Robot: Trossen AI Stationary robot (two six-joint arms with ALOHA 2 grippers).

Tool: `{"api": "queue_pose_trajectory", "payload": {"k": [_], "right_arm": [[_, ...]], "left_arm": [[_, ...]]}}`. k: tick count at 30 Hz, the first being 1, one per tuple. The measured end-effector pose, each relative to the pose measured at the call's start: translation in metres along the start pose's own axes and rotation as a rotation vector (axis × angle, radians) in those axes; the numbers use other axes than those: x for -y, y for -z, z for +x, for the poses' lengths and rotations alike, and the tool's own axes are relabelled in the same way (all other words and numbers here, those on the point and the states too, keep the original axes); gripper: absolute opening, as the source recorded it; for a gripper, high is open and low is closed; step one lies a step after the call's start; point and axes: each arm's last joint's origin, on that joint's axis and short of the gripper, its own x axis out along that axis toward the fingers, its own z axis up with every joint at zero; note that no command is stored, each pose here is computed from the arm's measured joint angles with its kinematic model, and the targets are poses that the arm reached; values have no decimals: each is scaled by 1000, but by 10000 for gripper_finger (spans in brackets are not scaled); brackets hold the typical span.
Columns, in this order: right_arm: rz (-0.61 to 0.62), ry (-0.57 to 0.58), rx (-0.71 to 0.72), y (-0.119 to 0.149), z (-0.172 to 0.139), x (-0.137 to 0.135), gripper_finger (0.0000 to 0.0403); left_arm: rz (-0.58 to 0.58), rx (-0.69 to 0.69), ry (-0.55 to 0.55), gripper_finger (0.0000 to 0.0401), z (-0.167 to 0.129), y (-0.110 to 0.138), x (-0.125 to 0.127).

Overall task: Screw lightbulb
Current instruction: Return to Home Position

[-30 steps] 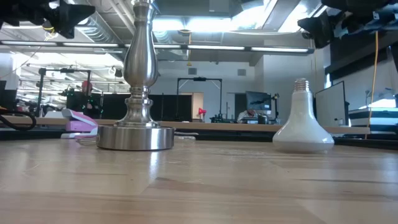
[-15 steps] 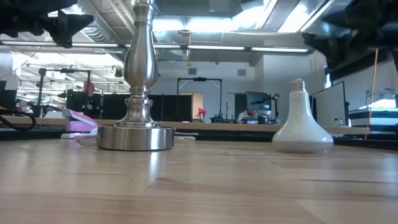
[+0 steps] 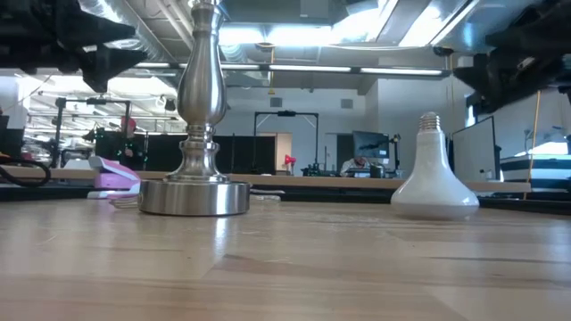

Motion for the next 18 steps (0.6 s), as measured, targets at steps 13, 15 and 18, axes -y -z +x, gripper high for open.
{"api": "queue_pose_trajectory", "payload": {"k": [13,15,18], "right_arm": [[-18,67,-32,4,0,3,292],[-17,78,-22,3,0,3,292],[-16,78,-25,4,0,3,292]], "left_arm": [[18,-64,-32,253,7,7,-17],[10,-89,-85,253,8,10,-22],[11,-82,-83,253,10,9,-27]]}}
